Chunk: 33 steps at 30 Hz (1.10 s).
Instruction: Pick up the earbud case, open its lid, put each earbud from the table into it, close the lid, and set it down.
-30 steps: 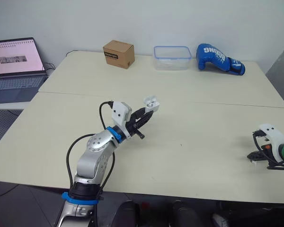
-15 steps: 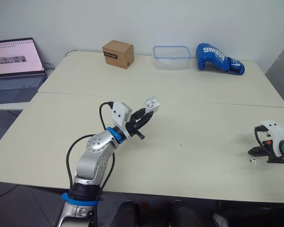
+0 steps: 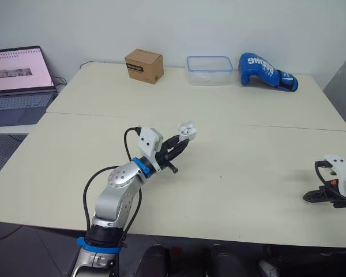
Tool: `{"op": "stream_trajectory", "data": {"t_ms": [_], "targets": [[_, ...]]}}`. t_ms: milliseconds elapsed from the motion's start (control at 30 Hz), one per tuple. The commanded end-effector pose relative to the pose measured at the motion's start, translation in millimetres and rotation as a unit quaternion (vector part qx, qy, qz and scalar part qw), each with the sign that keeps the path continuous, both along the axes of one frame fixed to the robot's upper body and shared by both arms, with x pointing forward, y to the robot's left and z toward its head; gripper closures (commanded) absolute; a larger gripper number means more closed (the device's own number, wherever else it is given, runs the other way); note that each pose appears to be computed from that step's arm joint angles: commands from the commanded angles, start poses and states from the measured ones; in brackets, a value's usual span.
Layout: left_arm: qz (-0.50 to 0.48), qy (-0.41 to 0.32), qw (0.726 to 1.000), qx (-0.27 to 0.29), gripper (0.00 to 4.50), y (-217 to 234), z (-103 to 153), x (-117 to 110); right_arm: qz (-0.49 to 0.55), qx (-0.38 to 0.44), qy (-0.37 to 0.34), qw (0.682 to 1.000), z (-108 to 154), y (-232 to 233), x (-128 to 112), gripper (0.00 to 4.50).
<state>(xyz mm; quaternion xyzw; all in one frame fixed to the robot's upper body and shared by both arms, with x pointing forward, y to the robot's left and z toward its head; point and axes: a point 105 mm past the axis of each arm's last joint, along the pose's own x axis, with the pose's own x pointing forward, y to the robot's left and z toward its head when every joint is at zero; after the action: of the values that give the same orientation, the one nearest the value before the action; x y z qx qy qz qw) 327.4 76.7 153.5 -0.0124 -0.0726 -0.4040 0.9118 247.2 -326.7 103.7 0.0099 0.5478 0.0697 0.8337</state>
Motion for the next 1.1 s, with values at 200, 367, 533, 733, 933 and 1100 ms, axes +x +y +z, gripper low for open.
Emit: {"op": "stream_trajectory", "data": {"t_ms": [200,367,533,733,933,1100], "targets": [[-0.010,-0.024,1.000,-0.007,3.77,-2.8,12.5,-4.4,-0.013,-0.008,-0.019,1.000,4.1,-7.9,6.9,2.44],[-0.012,-0.022,1.000,-0.005,3.77,-3.1,12.0,-6.0,-0.016,0.001,-0.023,1.000,3.5,-4.8,10.4,2.44],[-0.014,-0.021,1.000,-0.003,3.77,-3.2,12.1,-5.8,-0.017,-0.002,-0.025,1.000,1.8,-7.1,13.5,2.44],[-0.014,-0.019,1.000,0.000,3.77,-2.5,11.4,-6.7,-0.016,0.002,-0.014,1.000,-2.1,-6.9,9.7,2.44],[-0.012,-0.019,1.000,0.001,3.77,-1.7,11.8,-6.3,-0.015,0.003,-0.014,1.000,-3.8,-7.1,9.7,2.60],[-0.011,-0.020,1.000,0.001,3.77,-1.6,13.0,-5.3,-0.015,0.005,-0.016,1.000,-3.8,-7.0,10.1,4.06]]}}
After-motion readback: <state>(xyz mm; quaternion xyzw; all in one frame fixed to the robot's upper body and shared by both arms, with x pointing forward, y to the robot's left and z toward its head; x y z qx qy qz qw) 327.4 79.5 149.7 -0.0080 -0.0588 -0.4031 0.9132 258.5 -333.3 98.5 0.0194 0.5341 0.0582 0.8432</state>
